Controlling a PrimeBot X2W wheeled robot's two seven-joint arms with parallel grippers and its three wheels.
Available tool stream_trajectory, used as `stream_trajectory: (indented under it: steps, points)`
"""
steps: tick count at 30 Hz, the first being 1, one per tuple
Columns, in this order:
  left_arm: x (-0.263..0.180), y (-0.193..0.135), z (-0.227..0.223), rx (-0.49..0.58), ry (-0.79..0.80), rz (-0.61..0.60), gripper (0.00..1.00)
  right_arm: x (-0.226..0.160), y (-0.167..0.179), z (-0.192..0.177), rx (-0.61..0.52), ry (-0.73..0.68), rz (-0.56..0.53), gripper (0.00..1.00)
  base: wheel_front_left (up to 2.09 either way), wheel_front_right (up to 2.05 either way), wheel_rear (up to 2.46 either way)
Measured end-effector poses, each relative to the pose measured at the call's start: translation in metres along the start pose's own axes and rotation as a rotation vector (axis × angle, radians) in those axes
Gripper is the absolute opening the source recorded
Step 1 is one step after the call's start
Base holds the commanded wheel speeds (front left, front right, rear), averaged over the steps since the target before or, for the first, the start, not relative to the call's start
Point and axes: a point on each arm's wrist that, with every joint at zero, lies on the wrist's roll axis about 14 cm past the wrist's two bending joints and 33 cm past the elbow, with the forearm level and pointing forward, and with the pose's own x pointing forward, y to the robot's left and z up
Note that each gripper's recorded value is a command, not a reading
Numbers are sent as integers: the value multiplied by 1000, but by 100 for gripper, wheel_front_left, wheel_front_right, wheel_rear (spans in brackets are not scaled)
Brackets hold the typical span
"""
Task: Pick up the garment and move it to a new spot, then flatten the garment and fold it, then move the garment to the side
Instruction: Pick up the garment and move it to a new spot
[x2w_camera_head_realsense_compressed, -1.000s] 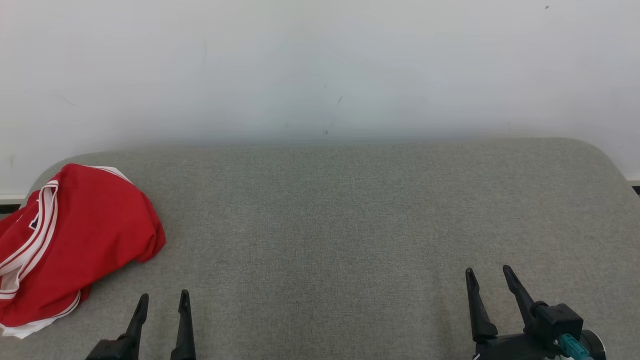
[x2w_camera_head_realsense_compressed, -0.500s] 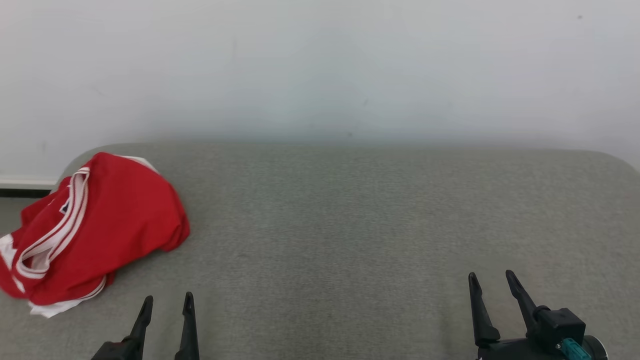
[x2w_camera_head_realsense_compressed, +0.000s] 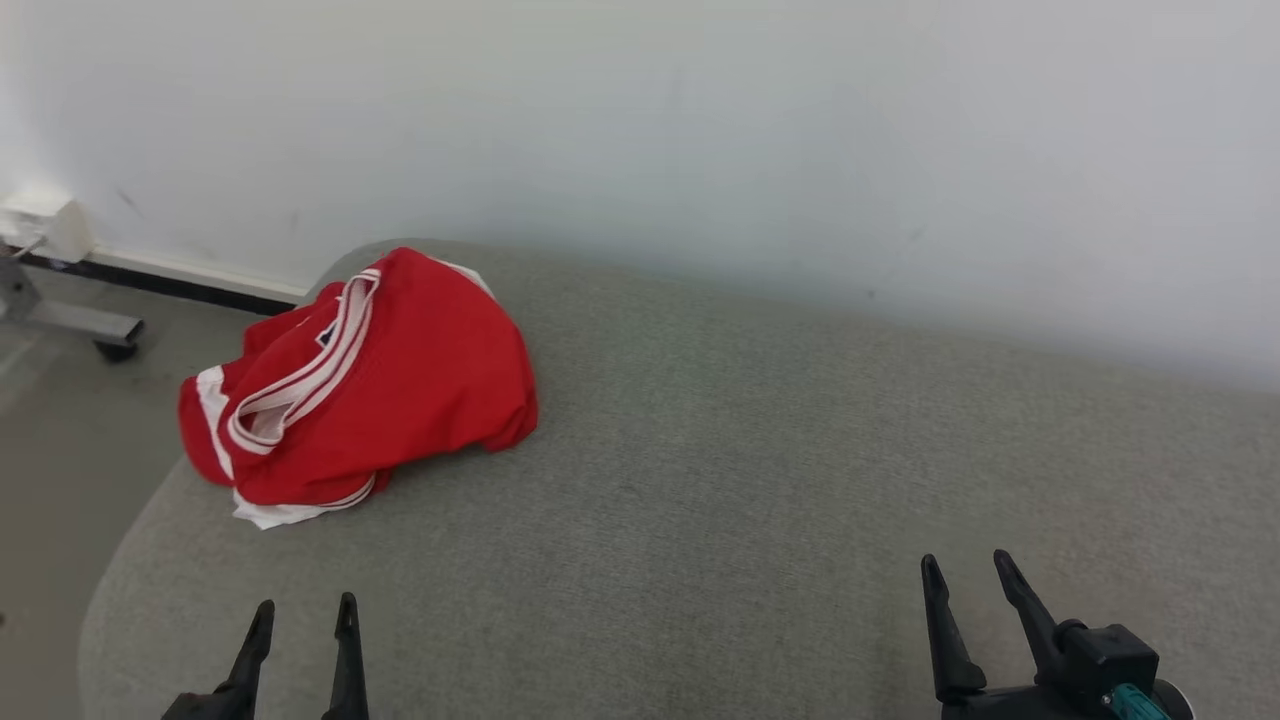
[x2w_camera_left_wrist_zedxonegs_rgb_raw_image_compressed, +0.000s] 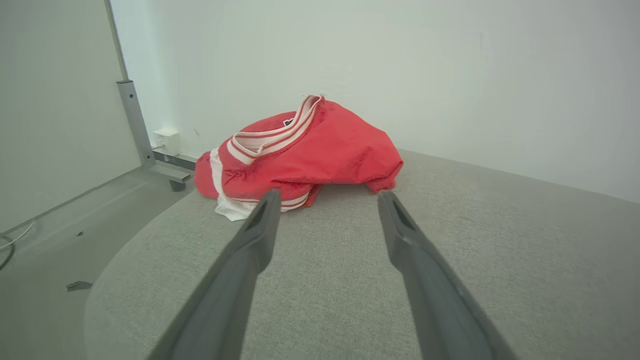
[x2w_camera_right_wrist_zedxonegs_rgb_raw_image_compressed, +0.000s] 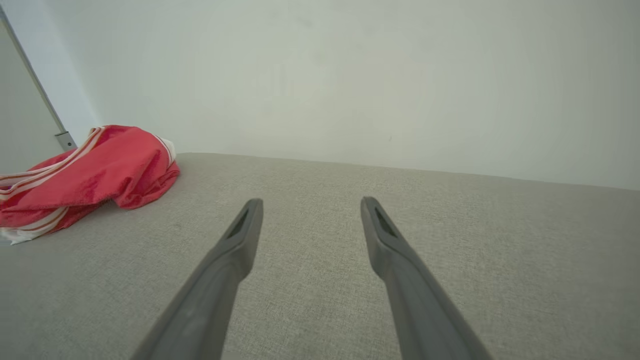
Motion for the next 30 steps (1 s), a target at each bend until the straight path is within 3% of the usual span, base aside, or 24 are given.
stream_trajectory:
  steps: [12,24,30]
  points:
    - [-38,71,11,22,-26,228,100,39,66,-4,13,10,201,100,0,0,0]
    - [-44,84,12,28,-20,286,100,49,76,-16,26,42,235,100,0,0,0]
    - [-27,85,12,-19,-14,270,100,49,71,-18,30,44,219,100,0,0,0]
